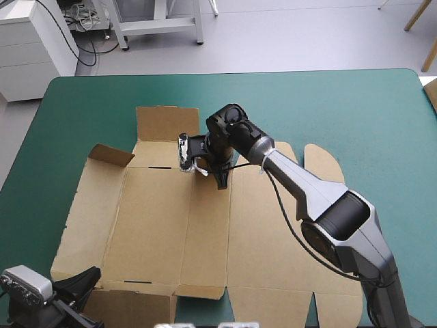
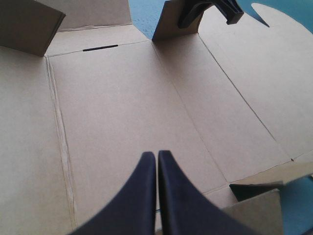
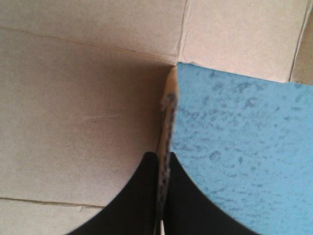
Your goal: Fold the box
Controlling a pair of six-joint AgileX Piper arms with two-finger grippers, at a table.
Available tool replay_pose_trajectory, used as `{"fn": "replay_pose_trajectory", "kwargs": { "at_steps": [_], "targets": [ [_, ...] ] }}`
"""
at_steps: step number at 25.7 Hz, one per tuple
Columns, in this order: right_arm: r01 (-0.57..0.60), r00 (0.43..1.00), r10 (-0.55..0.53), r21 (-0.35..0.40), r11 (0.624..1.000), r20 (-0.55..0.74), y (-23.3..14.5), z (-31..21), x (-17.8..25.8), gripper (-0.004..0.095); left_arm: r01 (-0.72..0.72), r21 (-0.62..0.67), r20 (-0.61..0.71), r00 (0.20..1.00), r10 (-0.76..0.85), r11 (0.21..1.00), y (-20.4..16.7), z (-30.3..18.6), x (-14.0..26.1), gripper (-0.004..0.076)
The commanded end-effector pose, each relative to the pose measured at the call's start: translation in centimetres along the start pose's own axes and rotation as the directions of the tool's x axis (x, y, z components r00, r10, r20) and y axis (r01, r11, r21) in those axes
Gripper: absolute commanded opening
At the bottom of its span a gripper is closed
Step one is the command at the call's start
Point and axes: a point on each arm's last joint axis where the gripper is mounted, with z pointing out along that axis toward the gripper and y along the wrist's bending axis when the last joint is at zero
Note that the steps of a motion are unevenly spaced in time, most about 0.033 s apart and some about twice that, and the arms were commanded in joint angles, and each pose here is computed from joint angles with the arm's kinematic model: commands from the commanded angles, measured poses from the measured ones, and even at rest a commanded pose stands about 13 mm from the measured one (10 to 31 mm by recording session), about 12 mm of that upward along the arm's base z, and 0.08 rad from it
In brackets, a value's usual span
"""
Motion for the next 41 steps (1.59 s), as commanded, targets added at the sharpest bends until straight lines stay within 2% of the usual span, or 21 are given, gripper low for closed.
{"fn": "replay_pose_trajectory", "kwargs": {
  "at_steps": [1,7,18,26,30,33,41],
  "targets": [
    [0.018,1.000,-0.019,0.120,0.993,0.010,-1.4,-4.0,0.8,-0.0022,0.010,0.019,0.080,0.997,-0.011,1.000,-0.2,-0.2,-1.2,-0.0008],
    [-0.018,1.000,0.019,0.115,0.993,-0.010,-2.2,-3.3,2.5,-0.0022,0.010,0.019,0.080,0.997,-0.011,1.000,-0.2,-0.2,-1.2,-0.0008],
    [-0.046,0.999,0.048,0.099,0.994,-0.022,-2.2,-2.2,2.5,-0.0006,0.010,0.019,0.080,0.997,-0.011,1.000,-0.2,-0.2,-1.2,-0.0008],
    [-0.089,0.996,0.091,0.105,0.991,-0.022,-2.2,-2.3,2.6,0.0182,0.010,0.019,0.080,0.997,-0.011,1.000,-0.2,-0.2,-1.2,-0.0008],
    [-0.153,0.988,0.156,0.117,0.981,-0.020,-2.3,-2.5,2.6,0.0369,0.010,0.019,0.080,0.997,-0.011,1.000,-0.2,-0.2,-1.2,-0.0008],
    [-0.231,0.973,0.232,0.141,0.963,0.011,-2.5,-3.9,2.5,0.0456,0.010,0.019,0.080,0.997,-0.011,1.000,-0.2,-0.2,-1.2,-0.0008],
    [-0.397,0.916,0.360,0.260,0.880,0.179,-3.0,-11.7,2.3,0.0470,0.010,0.019,0.080,0.997,-0.011,1.000,-0.2,-0.2,-1.2,-0.0008]
  ]
}}
